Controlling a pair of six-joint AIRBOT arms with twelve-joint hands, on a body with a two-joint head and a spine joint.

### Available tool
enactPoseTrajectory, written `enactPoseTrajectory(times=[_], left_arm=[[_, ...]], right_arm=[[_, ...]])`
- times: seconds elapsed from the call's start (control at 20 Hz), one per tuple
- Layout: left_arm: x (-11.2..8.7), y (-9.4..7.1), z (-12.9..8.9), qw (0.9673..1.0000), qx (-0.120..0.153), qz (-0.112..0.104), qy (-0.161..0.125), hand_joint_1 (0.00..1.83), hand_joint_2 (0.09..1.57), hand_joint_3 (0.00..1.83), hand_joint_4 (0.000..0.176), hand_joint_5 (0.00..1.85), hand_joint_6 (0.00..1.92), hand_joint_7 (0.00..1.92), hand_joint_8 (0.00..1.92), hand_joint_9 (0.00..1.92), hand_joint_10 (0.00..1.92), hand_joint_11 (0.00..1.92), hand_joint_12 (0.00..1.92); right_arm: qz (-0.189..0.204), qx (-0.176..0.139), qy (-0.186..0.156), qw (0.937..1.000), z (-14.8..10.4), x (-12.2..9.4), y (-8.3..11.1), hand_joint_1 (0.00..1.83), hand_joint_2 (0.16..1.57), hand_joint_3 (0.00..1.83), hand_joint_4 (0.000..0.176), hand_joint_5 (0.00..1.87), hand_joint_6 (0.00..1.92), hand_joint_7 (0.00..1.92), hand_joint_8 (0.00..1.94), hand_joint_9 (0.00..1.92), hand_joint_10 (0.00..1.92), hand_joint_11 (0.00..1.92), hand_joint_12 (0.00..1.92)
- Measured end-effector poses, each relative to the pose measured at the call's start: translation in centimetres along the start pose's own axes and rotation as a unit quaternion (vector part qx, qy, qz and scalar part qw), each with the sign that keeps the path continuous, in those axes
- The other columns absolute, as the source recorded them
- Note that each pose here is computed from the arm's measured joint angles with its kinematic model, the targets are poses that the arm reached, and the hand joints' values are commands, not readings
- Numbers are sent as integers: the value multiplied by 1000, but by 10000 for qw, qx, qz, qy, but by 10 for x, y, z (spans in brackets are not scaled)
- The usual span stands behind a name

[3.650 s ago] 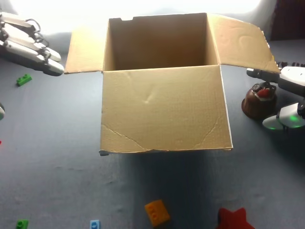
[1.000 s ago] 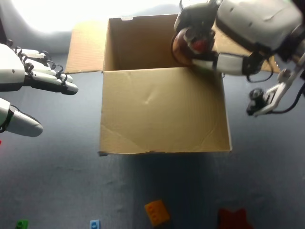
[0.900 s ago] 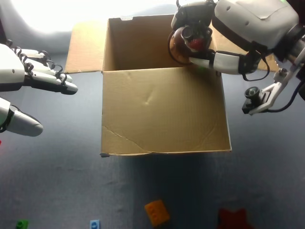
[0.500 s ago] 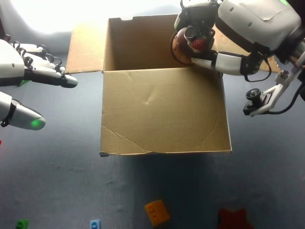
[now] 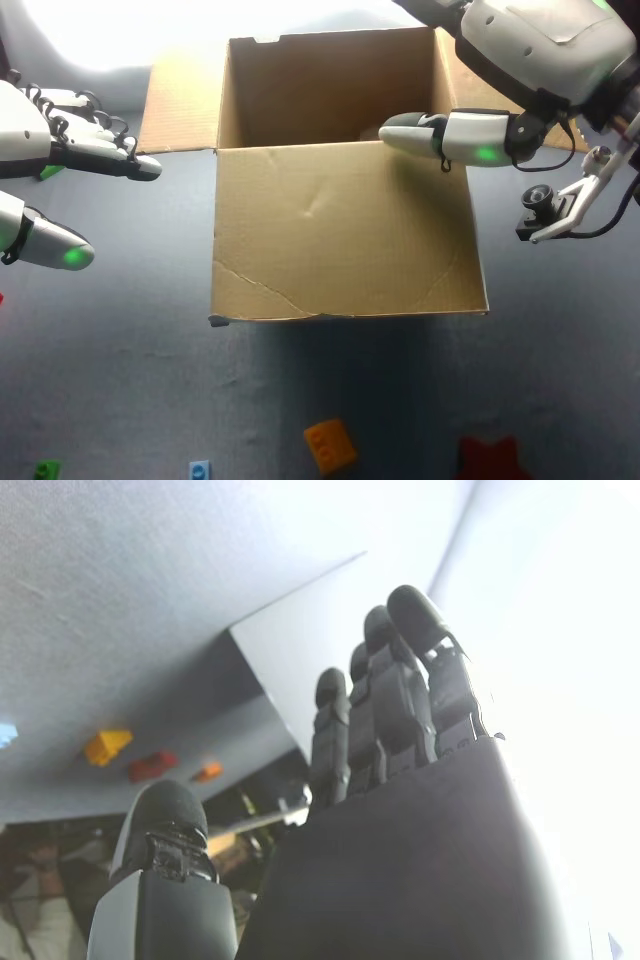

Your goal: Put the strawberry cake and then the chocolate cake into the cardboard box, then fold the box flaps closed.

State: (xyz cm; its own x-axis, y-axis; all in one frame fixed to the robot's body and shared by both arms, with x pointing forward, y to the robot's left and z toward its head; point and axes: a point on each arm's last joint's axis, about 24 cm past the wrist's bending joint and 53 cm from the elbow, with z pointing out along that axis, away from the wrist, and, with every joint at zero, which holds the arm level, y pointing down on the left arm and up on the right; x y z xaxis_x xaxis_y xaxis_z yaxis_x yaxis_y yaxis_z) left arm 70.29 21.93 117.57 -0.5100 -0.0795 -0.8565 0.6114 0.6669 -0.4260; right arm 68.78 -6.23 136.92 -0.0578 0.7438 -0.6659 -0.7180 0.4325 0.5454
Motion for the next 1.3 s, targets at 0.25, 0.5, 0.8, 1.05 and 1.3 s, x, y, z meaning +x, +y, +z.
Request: enactPoseTrajectory(times=[0.25,0.5,0.8,1.05,1.3], left_arm=[[-3,1,0,10000,-24,27,-46,153,1139,0,38,214,1,187,0,302,8,0,1128],[-32,-8,-1,9991,92,74,-406,148,1138,0,37,228,4,194,1,312,8,0,1147],[-69,-18,-9,9964,228,214,-794,137,1146,2,33,218,3,193,3,297,3,0,1089],[-83,-31,-11,9944,313,458,-896,15,1168,7,30,201,3,190,1,268,1,0,916],[-68,-62,-7,9928,622,832,-590,0,1183,5,5,172,0,162,1,217,1,0,777]], right_arm=[[-53,17,-8,10000,-2,-4,-2,606,943,0,14,0,0,0,0,0,0,0,0],[10,226,-201,9995,-10,-36,-7,560,941,0,3,0,0,10,3,0,0,0,0],[231,974,-342,9944,-44,-70,-31,267,1033,34,0,0,0,39,8,14,6,25,17],[483,2006,-668,9762,-89,-107,-91,25,1098,38,0,2,1,61,6,10,2,0,0],[728,2823,-628,9545,-120,-107,-135,0,1163,57,0,19,7,52,1,0,0,0,0]])
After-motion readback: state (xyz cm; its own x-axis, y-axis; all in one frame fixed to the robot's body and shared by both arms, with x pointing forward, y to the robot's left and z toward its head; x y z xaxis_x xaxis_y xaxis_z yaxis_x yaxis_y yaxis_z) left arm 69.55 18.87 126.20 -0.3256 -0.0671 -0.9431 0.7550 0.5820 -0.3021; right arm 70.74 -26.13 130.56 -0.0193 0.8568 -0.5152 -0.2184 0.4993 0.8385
